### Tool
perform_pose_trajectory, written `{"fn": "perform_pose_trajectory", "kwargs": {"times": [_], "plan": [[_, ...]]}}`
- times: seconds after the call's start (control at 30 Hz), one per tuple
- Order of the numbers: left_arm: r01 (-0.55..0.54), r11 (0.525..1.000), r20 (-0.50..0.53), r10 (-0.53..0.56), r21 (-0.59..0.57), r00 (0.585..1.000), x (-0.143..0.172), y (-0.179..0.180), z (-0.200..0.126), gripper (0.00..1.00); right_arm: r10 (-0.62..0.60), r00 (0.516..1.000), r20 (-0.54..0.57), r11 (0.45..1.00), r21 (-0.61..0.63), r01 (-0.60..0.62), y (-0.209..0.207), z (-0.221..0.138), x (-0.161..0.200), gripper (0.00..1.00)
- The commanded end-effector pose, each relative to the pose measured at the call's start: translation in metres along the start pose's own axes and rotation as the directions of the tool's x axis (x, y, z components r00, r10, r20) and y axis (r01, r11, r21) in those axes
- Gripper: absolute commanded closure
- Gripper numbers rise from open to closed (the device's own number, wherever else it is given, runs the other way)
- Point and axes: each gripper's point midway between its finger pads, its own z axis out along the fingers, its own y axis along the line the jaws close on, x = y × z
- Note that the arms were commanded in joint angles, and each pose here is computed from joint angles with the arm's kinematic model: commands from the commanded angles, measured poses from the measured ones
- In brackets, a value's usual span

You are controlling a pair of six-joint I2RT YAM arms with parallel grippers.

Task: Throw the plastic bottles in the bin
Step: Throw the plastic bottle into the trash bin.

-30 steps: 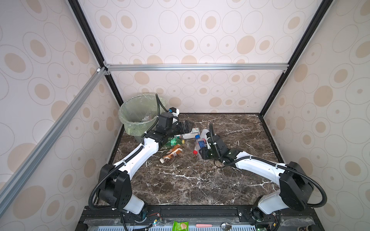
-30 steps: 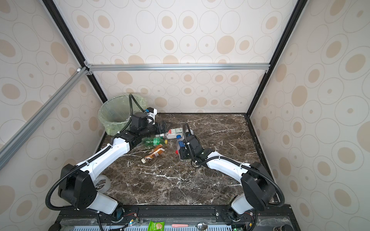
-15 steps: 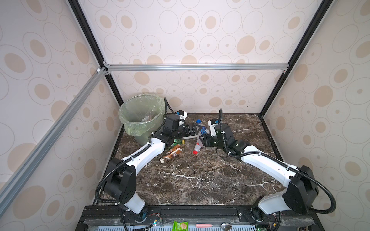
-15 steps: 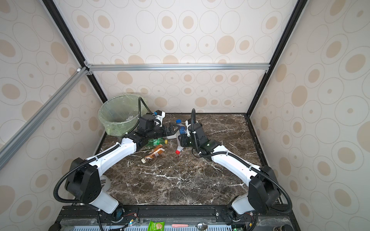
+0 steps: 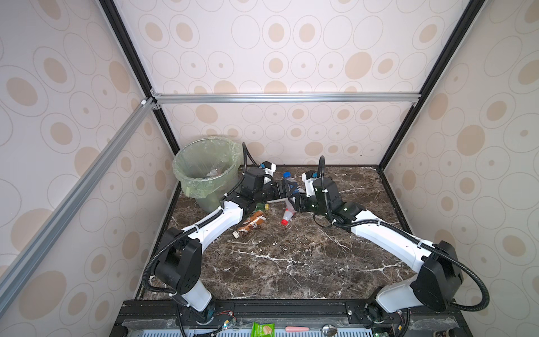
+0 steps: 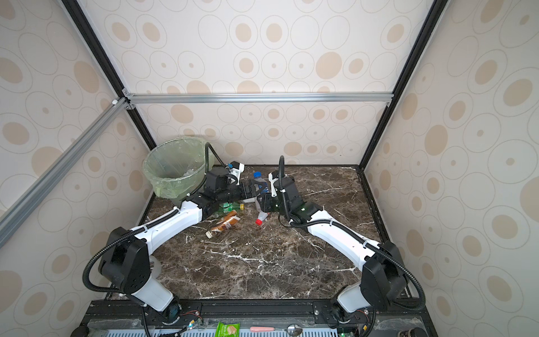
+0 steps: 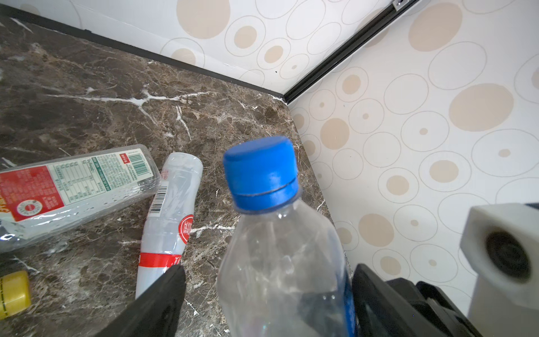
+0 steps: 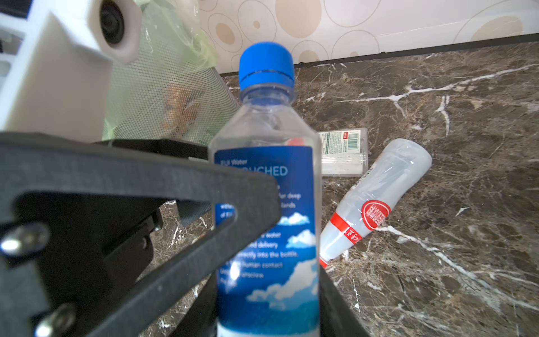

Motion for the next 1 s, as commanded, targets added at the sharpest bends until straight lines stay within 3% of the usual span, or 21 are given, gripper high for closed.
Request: {"fn": "perform_pose_trajectory", "kwargs": {"times": [0.0, 0.47, 0.63, 0.97], "plan": [[-0.009, 0.999, 0.041, 0.008, 0.035, 0.999, -0.016, -0.015, 0.003, 0.16, -0.006, 1.000, 0.029, 0.999, -0.042, 0.007, 0.007, 0.000, -0.007, 0.56], [-0.003, 0.999, 0.056, 0.000, 0.043, 0.998, -0.021, -0.018, 0.007, 0.49, -0.019, 0.999, 0.034, 0.999, -0.046, 0.021, 0.005, 0.000, -0.003, 0.55], [-0.008, 0.999, 0.059, 0.006, 0.036, 0.998, -0.023, -0.019, 0.007, 0.53, -0.022, 0.999, 0.033, 0.998, -0.049, 0.024, 0.006, -0.001, -0.003, 0.52], [-0.087, 0.995, 0.078, 0.091, -0.055, 0.993, -0.043, -0.016, 0.005, 0.53, -0.042, 0.999, 0.030, 0.998, -0.044, 0.044, 0.005, -0.006, -0.001, 0.37]]}}
